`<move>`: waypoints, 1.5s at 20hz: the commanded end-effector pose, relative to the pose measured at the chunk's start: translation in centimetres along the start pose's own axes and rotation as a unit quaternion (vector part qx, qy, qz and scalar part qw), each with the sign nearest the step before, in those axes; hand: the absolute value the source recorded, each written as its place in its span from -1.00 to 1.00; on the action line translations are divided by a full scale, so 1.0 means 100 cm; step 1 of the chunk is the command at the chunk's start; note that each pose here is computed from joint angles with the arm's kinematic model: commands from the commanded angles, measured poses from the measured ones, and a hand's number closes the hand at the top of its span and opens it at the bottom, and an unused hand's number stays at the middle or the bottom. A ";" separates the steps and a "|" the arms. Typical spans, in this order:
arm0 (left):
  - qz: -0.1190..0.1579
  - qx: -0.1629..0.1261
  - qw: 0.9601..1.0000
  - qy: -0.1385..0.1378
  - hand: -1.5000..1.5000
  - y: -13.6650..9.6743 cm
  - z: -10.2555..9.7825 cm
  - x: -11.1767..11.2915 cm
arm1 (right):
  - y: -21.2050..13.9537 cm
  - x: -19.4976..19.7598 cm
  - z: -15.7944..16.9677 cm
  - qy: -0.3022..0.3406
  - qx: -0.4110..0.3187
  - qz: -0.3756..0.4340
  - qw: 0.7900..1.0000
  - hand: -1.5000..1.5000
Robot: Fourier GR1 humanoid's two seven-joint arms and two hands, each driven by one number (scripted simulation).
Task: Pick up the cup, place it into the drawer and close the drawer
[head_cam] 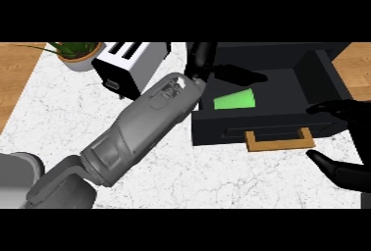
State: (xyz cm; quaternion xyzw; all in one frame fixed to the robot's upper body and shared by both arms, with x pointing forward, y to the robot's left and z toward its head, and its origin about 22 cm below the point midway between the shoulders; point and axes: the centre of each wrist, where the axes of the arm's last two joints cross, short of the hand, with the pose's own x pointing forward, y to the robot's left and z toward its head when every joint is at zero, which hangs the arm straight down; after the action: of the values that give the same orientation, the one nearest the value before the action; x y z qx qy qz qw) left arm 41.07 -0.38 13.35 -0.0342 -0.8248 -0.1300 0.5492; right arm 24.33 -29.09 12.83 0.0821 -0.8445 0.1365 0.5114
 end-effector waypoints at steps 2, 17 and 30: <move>0.032 0.013 0.999 -0.010 -1.00 -0.003 -0.006 0.016 | -0.006 0.012 0.018 0.015 0.058 0.076 0.995 1.00; 0.076 0.061 0.995 0.007 -1.00 0.108 0.021 0.005 | 0.020 -0.011 0.010 0.094 0.067 0.221 0.968 1.00; 0.084 0.082 0.993 0.022 -1.00 0.186 0.081 -0.006 | 0.056 -0.077 -0.022 0.130 0.174 0.426 0.878 1.00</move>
State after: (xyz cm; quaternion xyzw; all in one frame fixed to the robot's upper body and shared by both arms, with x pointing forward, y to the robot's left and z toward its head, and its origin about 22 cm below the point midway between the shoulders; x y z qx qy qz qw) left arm 38.71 17.46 13.76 -0.0605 -0.8175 -0.0181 0.5724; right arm 26.57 -23.67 8.22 -0.1826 -0.7212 0.4368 0.5057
